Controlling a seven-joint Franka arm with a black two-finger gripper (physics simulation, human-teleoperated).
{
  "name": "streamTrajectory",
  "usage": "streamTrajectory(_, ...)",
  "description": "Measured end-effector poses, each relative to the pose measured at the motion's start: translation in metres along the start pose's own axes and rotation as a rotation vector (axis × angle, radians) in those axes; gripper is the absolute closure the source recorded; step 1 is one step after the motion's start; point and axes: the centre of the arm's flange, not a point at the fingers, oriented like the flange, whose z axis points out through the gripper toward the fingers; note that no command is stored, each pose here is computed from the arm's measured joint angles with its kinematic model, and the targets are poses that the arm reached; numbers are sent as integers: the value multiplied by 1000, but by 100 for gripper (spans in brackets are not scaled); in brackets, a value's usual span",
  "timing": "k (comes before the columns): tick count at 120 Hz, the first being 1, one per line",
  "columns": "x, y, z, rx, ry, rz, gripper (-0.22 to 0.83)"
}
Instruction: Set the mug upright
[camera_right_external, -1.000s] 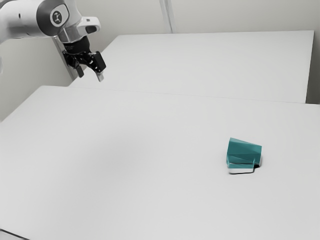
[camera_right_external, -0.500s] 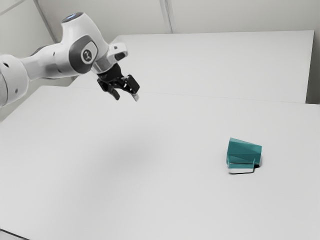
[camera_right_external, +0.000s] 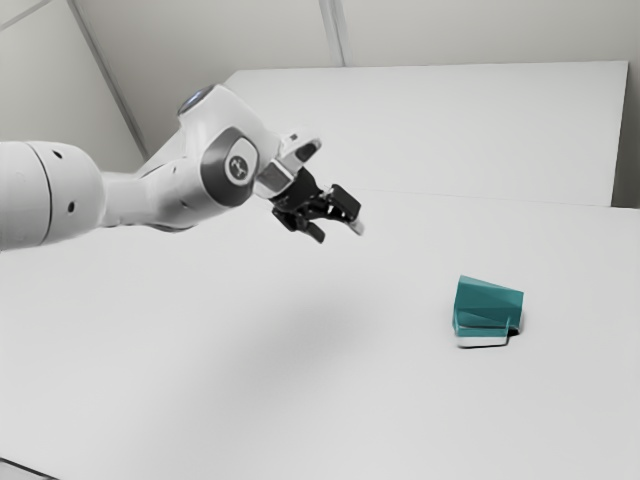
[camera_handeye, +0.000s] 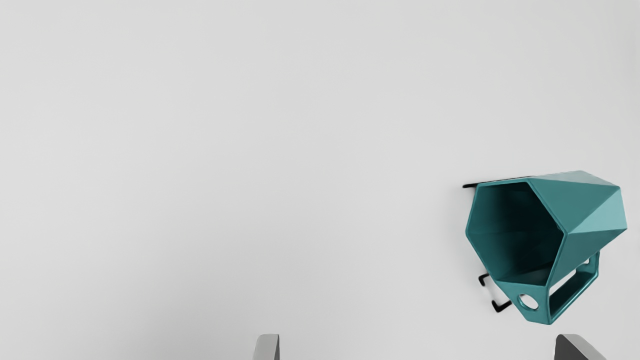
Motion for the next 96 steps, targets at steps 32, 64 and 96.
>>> streamTrajectory(32, -8, 38, 70, -21, -5, 15, 1)
streamTrajectory(64, -17, 77, 102, -73, 35, -8, 2)
streamTrajectory(96, -16, 92, 138, -87, 62, -32, 3)
